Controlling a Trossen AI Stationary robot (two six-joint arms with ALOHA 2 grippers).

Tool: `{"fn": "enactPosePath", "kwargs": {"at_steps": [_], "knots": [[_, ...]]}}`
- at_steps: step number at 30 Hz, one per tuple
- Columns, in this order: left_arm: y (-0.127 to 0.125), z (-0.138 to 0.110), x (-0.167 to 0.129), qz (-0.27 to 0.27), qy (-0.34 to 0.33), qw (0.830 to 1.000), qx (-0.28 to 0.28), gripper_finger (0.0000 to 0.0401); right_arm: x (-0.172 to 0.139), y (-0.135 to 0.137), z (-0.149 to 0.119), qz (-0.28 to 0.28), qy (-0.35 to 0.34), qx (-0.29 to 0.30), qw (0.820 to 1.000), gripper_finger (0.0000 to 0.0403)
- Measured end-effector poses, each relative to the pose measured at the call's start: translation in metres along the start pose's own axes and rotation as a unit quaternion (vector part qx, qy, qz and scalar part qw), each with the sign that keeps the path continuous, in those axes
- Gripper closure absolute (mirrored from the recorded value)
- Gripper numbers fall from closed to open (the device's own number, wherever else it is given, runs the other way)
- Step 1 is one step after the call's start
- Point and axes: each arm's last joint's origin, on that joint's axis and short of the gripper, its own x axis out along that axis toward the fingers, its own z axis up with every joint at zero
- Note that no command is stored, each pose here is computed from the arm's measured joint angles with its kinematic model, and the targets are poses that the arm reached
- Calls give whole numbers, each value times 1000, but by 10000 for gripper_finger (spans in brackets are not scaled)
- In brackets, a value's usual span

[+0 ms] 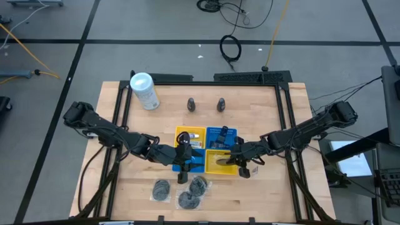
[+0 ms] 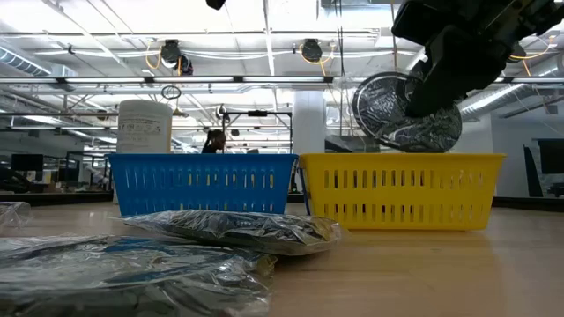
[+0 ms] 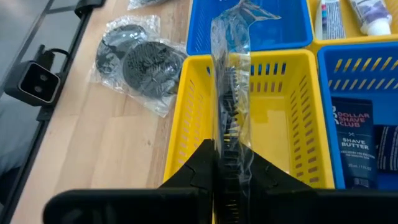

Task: Pick & Place Travel size toiletries
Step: Put the black hairbrush into the right yellow bin

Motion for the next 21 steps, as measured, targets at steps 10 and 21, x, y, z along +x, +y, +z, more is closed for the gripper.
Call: {"fn": "enactPosePath", "kwargs": {"at_steps": [10, 21], "knots": [[0, 0, 0, 0, 0, 1000, 0, 249, 0, 0, 0, 2, -2, 4, 1000, 305], [0, 0, 0, 0, 0, 1000, 0, 249, 0, 0, 1, 2, -2, 1, 1000, 270]]}}
